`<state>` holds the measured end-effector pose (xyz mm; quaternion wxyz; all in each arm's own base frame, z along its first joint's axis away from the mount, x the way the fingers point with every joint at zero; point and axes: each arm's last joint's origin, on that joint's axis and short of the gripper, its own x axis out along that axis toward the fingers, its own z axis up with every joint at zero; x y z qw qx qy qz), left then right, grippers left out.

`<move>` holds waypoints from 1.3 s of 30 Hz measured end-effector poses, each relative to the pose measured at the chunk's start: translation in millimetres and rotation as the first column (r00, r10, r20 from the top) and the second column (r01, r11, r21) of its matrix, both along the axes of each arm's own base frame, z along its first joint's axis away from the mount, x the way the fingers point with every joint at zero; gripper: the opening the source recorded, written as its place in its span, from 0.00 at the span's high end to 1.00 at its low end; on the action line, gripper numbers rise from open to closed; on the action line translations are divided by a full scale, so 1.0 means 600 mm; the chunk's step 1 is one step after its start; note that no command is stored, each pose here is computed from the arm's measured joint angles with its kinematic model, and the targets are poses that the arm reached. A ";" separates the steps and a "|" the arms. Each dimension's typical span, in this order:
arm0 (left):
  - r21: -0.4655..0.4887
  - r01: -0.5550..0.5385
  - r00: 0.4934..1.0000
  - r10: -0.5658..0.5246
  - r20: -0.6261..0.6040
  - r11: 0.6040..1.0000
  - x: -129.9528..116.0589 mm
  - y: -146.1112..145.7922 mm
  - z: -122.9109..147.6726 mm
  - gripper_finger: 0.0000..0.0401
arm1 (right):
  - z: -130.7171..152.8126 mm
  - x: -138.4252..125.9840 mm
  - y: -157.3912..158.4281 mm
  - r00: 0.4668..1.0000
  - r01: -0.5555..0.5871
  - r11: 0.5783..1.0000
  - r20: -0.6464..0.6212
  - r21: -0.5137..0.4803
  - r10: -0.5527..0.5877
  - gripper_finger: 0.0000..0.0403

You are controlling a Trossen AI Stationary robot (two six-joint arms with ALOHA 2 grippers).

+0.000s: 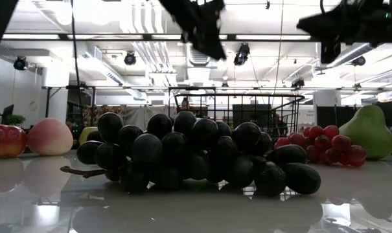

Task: Build produce basket
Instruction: Put the green lime into the black wire basket

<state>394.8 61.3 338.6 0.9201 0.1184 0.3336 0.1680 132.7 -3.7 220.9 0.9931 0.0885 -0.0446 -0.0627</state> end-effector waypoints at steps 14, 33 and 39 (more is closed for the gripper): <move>0.111 0.317 0.878 -0.335 0.342 0.942 -0.101 -0.125 -0.024 0.32 | 0.090 0.041 0.059 0.939 -0.209 0.974 -0.261 0.085 0.224 0.93; 0.367 0.242 0.689 -0.425 0.586 0.898 -0.244 -0.118 -0.070 0.32 | 0.066 0.147 0.153 0.834 -0.051 0.942 -0.504 0.331 0.222 0.93; 0.391 0.224 0.667 -0.433 0.606 0.893 -0.283 -0.116 -0.070 0.32 | 0.047 0.194 0.170 0.813 0.015 0.973 -0.569 0.229 0.121 0.93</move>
